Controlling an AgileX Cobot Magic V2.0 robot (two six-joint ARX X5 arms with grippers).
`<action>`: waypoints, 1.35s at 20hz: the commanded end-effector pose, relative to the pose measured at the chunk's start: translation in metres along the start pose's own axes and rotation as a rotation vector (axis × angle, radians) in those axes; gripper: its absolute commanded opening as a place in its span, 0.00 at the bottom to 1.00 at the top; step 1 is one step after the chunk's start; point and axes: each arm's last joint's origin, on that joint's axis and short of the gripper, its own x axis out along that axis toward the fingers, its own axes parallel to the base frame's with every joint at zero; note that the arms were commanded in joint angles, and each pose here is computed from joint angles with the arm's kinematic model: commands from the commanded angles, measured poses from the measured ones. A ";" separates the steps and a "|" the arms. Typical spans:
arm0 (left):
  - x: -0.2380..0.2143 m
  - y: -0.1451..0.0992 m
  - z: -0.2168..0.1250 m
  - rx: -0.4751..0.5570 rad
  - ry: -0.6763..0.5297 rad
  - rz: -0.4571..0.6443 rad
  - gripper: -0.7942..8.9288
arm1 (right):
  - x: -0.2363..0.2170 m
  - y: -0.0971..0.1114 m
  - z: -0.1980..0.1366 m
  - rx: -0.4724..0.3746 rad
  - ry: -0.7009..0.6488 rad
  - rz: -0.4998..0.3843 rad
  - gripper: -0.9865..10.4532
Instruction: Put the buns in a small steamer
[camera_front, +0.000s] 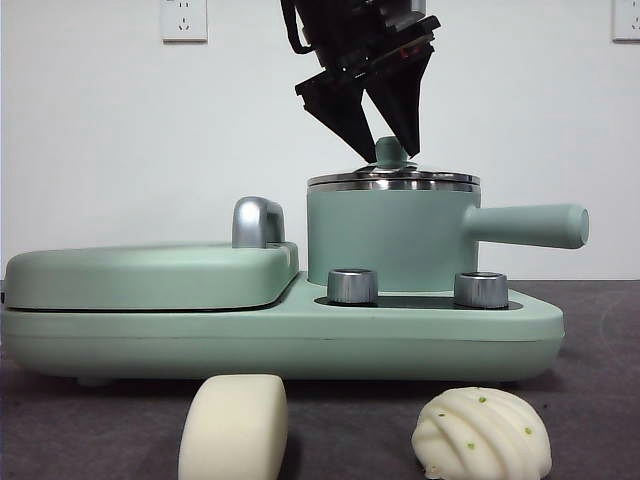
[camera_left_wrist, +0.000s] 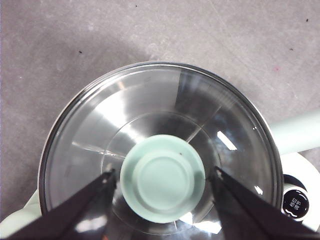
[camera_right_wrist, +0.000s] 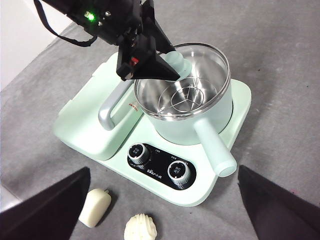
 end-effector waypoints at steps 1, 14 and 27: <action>0.005 -0.004 0.006 0.018 -0.016 -0.001 0.32 | -0.002 0.002 0.004 -0.021 -0.013 0.002 0.50; 0.010 -0.005 0.006 0.030 -0.014 -0.004 0.18 | -0.002 0.002 0.004 -0.020 -0.013 0.002 0.50; -0.030 -0.004 0.024 0.028 -0.120 0.023 0.10 | -0.002 0.002 0.003 -0.013 -0.004 0.002 0.50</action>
